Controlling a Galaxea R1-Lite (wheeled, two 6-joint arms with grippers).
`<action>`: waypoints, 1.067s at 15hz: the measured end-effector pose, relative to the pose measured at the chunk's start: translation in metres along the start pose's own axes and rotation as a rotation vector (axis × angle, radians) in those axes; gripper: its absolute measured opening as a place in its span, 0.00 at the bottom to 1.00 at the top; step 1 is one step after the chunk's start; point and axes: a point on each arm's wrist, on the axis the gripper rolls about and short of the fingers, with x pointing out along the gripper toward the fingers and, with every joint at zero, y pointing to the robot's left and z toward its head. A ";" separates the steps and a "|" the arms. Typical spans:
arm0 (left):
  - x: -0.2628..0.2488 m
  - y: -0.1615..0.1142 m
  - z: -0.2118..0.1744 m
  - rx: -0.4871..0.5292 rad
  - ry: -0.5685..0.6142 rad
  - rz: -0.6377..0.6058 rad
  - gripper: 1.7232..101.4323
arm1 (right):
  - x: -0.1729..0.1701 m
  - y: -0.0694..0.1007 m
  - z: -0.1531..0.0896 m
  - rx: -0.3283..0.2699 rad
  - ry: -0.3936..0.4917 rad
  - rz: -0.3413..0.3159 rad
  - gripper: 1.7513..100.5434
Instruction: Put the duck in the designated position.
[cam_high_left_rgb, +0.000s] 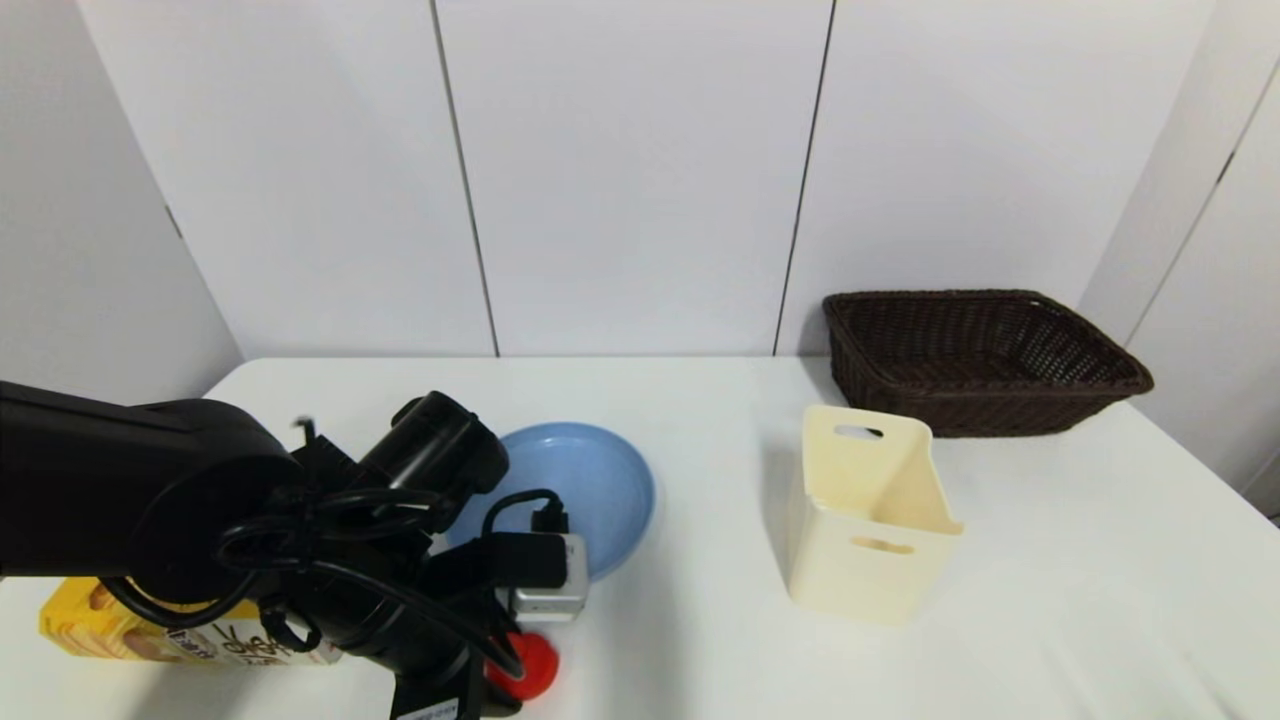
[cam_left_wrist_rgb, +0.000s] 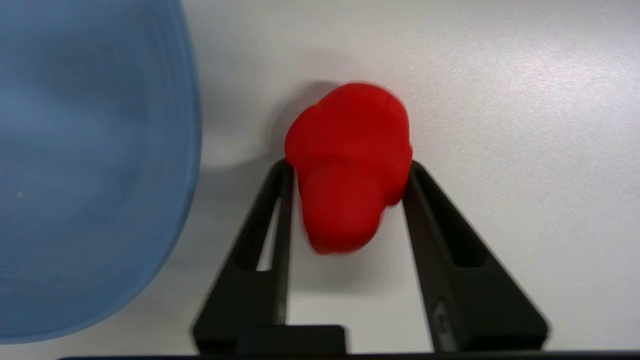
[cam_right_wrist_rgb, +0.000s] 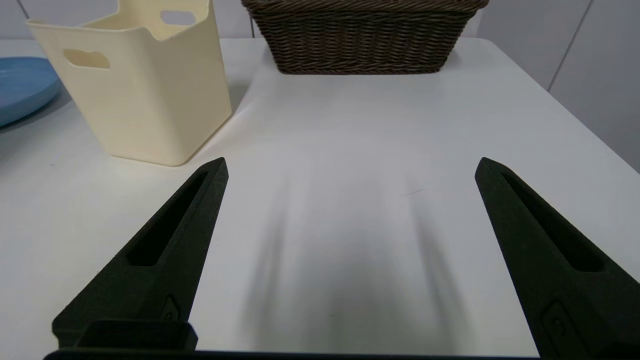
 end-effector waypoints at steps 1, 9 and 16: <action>0.000 0.001 -0.001 -0.003 0.000 -0.001 0.49 | 0.000 0.000 0.000 0.000 0.000 0.000 0.97; -0.021 0.011 0.013 0.003 -0.065 0.081 0.78 | 0.000 0.000 0.000 0.000 0.000 0.000 0.97; -0.103 0.010 0.007 -0.239 -0.193 0.395 0.88 | 0.000 0.000 0.000 0.000 0.000 0.000 0.97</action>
